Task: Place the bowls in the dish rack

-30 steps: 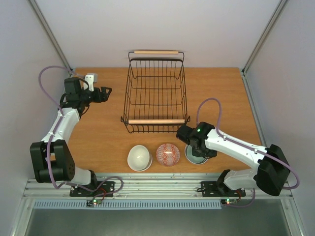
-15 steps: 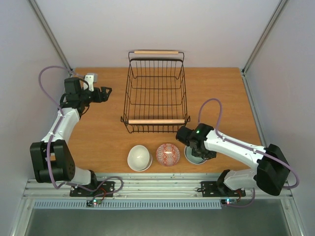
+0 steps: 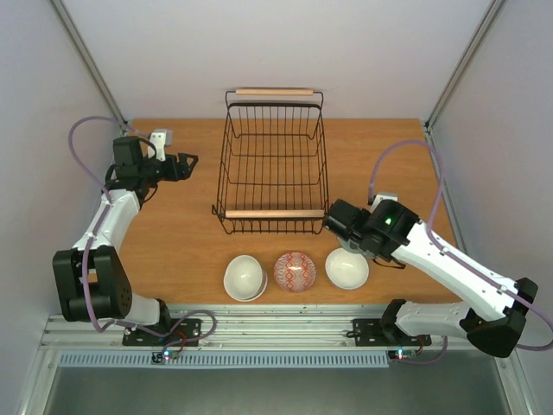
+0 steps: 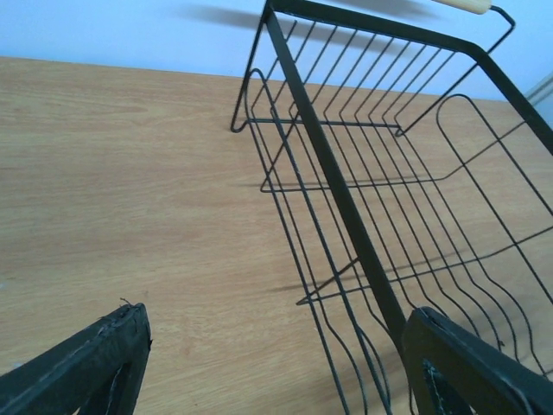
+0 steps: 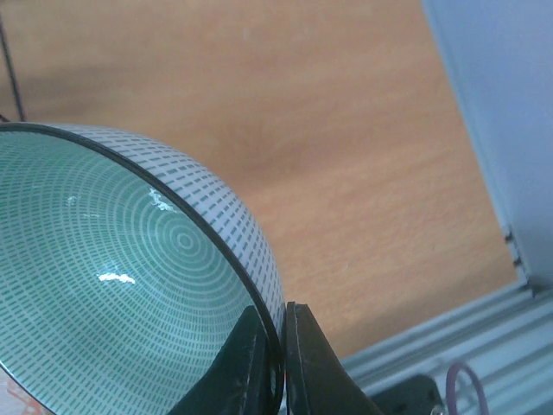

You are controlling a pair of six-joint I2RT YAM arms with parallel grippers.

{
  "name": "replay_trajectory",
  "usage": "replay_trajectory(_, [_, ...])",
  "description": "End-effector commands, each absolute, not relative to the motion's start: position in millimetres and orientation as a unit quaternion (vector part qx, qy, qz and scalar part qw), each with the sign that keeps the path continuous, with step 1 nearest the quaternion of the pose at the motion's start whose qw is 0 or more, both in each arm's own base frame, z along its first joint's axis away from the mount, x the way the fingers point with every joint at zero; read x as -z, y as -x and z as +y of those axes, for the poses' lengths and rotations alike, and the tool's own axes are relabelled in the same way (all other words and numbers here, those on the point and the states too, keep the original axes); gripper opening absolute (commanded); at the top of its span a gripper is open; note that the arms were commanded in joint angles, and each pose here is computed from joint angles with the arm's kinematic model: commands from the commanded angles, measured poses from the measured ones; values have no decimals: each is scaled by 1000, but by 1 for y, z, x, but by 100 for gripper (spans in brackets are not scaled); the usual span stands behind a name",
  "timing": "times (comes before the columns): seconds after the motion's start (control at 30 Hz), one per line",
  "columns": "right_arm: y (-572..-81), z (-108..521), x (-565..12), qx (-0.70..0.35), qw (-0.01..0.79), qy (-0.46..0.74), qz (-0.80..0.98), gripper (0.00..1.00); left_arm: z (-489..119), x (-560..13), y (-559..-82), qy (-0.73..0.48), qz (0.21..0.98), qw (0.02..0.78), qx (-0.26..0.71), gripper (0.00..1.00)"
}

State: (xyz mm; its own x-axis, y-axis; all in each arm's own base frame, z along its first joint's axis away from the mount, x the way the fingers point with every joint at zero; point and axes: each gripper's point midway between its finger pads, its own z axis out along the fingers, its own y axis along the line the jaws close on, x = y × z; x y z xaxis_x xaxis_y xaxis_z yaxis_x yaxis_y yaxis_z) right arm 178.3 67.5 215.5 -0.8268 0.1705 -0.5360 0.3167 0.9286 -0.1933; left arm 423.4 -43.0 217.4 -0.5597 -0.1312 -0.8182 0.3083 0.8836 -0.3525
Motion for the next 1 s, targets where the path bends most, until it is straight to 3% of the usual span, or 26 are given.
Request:
replay_trajectory(0.0, [-206,62,-272,166,359,-108,912,1,-57,-250,-416,-88,827,487,265,80])
replay_trajectory(0.3, [-304,180,-353,100,482,46,869,1,-112,-299,-387,-167,798,461,349,77])
replay_trajectory(0.63, [-393,255,-349,20,490,95,866,1,-163,-332,-350,-235,774,422,409,74])
replay_trajectory(0.97, [-416,311,-351,-52,484,135,863,1,-198,-306,-348,-283,781,400,388,74])
